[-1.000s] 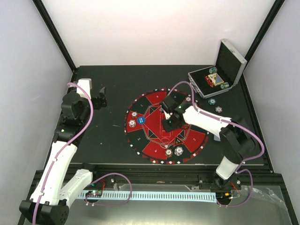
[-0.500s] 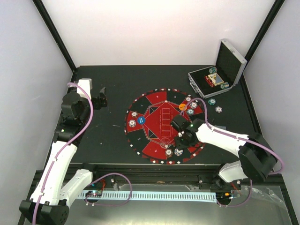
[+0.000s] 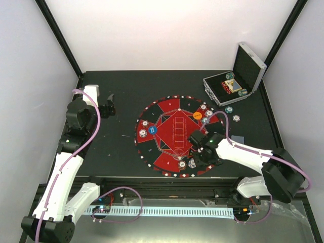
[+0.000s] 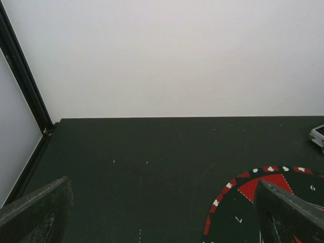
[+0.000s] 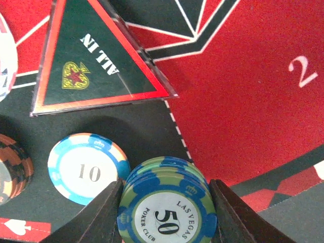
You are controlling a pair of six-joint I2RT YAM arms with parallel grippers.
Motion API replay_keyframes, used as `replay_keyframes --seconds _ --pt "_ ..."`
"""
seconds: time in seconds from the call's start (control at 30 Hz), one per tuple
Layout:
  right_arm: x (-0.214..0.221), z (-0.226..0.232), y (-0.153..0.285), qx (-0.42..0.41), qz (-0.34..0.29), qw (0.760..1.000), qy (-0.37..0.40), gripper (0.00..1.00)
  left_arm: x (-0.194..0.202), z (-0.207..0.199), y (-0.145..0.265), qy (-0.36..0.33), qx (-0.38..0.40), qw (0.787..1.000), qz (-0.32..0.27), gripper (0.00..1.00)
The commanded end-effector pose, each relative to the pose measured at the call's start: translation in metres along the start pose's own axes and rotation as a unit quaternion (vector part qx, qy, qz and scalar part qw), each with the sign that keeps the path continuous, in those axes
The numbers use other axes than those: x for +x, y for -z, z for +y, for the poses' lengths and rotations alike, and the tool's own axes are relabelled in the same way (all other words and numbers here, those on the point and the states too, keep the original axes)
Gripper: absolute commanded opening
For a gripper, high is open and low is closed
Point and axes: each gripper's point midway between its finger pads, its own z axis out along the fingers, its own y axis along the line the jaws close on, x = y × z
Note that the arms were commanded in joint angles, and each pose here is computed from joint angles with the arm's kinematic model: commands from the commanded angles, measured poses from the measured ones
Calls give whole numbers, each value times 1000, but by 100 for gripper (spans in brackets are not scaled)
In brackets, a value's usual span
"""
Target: Distribute texas hold em gaming equipment
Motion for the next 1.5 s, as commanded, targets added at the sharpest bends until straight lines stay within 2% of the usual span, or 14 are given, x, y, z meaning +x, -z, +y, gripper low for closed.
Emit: replay_keyframes --seconds 0.0,0.4,1.1,1.47 --pt "-4 -6 5 10 -23 999 -20 38 -6 -1 2 5 3 1000 -10 99" --pt "4 -15 -2 27 -17 998 -45 38 -6 0 2 5 2 1000 -10 99" --pt "7 -1 -18 -9 -1 999 -36 39 -5 0 1 5 1 1000 -9 99" --pt "9 -7 -18 6 1 999 -43 49 -6 0 2 5 2 1000 -10 99"
